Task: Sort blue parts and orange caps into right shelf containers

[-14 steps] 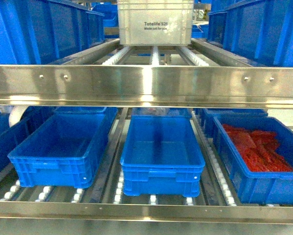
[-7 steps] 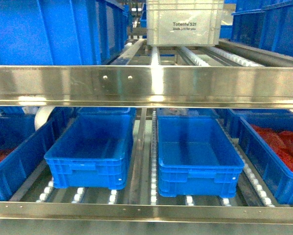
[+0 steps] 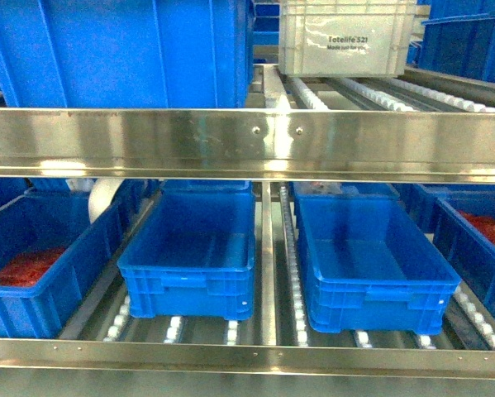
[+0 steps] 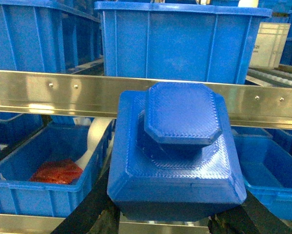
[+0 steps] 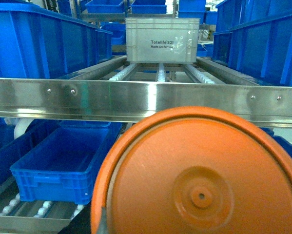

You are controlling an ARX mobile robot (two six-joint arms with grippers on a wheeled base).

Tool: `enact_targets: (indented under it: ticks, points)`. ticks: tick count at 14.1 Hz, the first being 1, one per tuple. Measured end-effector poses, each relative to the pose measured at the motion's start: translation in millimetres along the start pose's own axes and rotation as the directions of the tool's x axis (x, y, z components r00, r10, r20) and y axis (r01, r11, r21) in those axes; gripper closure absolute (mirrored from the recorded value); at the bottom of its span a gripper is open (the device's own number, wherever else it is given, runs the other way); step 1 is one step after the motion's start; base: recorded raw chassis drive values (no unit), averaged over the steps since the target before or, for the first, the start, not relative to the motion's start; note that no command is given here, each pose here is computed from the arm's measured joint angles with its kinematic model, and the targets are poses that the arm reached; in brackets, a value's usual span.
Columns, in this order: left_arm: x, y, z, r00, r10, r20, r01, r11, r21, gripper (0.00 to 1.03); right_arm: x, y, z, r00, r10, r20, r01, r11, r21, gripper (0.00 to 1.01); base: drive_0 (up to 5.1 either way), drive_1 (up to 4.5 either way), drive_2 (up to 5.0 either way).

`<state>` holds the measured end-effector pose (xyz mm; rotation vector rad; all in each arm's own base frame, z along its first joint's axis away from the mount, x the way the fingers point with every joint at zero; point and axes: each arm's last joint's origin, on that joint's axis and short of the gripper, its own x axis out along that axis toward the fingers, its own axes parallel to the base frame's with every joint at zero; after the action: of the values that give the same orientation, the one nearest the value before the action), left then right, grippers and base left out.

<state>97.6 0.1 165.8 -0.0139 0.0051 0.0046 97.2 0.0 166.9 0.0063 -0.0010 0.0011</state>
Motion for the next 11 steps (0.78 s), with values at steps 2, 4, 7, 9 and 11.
enact_targets:
  ticks: [2,4,7,9,11]
  points:
    - [0.0,-0.1,0.0,1.000,-0.002,0.000,0.002,1.0000,0.000,0.63,0.0,0.0,0.0,1.000,0.000,0.000,0.000,1.0000,0.000,0.57,0.0,0.00,0.0]
    - [0.0,-0.1,0.0,1.000,-0.003,0.000,0.003,1.0000,0.000,0.63,0.0,0.0,0.0,1.000,-0.001,0.000,0.001,1.0000,0.000,0.57,0.0,0.00,0.0]
    - [0.0,-0.1,0.0,1.000,-0.003,0.000,0.003,1.0000,0.000,0.63,0.0,0.0,0.0,1.000,-0.001,0.000,0.001,1.0000,0.000,0.57,0.0,0.00,0.0]
    - [0.0,-0.1,0.1,1.000,-0.003,0.001,0.003,1.0000,0.000,0.63,0.0,0.0,0.2,1.000,0.000,0.002,0.000,1.0000,0.000,0.57,0.0,0.00,0.0]
    - [0.0,-0.1,0.4,1.000,-0.004,0.004,0.004,1.0000,0.000,0.63,0.0,0.0,0.4,1.000,0.000,0.004,0.000,1.0000,0.000,0.57,0.0,0.00,0.0]
